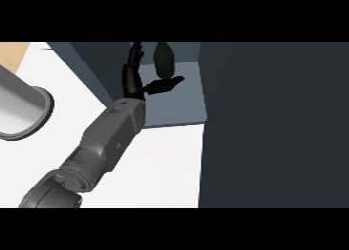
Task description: Pick up the wine, place it into the cabinet and close the cabinet
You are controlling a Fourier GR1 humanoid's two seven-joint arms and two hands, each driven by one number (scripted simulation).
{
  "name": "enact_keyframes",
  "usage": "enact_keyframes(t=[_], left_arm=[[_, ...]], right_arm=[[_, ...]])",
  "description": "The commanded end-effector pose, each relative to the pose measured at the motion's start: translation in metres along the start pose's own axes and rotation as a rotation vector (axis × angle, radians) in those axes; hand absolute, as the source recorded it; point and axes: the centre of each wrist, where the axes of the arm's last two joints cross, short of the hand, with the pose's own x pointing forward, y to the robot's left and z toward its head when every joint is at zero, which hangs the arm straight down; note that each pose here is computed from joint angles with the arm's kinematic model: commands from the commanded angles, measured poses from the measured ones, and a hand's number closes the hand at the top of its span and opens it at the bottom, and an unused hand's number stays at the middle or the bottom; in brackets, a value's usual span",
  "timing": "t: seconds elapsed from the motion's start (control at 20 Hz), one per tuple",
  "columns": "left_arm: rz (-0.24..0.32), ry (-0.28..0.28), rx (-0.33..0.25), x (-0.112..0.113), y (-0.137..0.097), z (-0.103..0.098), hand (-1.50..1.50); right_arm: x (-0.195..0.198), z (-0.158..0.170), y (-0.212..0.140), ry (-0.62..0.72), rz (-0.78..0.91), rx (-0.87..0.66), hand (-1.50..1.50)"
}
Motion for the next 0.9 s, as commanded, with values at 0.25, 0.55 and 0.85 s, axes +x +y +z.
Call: enact_keyframes(t=[0.25, 0.55, 0.85], left_arm=[[0.024, -0.016, 0.034, -0.008, 0.015, -0.001, -1.50], [0.048, -0.040, -0.004, -0.014, 0.027, -0.003, -1.50], [0.082, -0.062, -0.072, -0.020, 0.011, 0.014, -1.50]], right_arm=[[0.007, 0.005, 0.006, -0.025, -0.024, 0.019, -1.50], [0.014, 0.008, 0.003, -0.025, -0.020, 0.026, -1.50], [0.006, -0.004, 0.000, -0.032, -0.041, 0.014, -1.50]])
